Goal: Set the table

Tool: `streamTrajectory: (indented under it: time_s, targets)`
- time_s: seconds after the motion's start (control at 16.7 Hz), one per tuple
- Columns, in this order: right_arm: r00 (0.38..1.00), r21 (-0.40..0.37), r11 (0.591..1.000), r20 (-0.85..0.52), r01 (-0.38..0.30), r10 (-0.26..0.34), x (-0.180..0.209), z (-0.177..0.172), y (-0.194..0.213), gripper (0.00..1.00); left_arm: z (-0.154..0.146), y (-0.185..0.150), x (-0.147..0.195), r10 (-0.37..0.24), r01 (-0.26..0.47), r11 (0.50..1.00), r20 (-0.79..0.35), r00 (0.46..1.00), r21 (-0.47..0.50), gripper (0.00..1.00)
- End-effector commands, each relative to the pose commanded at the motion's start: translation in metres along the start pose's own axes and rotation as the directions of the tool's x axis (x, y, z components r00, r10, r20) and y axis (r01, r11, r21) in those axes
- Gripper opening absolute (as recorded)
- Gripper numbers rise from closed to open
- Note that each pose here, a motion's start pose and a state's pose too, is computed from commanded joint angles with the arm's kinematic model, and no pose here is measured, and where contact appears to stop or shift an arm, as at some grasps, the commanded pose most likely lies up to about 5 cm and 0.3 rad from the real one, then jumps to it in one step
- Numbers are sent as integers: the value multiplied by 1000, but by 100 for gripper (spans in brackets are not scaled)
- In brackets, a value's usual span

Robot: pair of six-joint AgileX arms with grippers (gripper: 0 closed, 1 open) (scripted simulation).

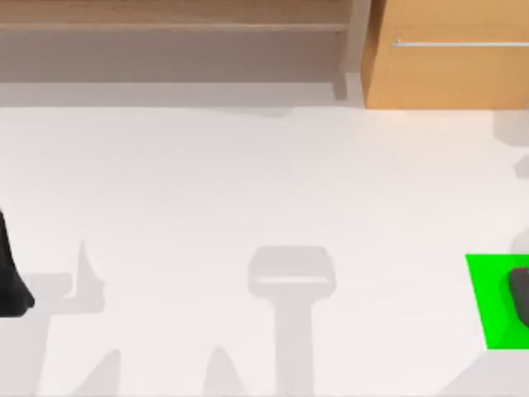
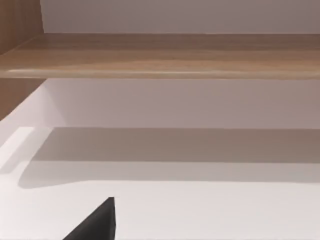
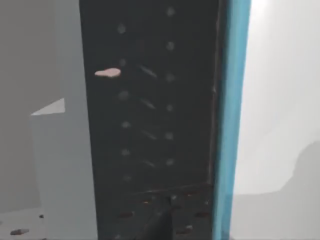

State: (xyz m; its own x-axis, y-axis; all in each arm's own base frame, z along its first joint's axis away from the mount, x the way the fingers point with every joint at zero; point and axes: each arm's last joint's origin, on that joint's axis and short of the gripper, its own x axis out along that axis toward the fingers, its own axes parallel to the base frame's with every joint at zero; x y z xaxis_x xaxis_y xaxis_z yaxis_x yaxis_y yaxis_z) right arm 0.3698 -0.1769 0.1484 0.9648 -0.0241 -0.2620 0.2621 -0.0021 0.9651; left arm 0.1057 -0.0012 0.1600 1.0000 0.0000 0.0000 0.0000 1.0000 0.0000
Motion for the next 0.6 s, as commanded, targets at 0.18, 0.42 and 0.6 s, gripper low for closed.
streamTrajectory:
  time_s: [0.18,0.42,0.6]
  targets:
    - [1000,0,1000,0,0,0,0,0,0,100,0,0,0,0,0,1000,0,1000,0,100]
    - [1000,0,1000,0,0,0,0,0,0,100,0,0,0,0,0,1000,0,1000,0,100]
    - [1000,1,1000,2,0,0,-1,1,0,100,0,0,0,0,0,1000,0,1000,0,100]
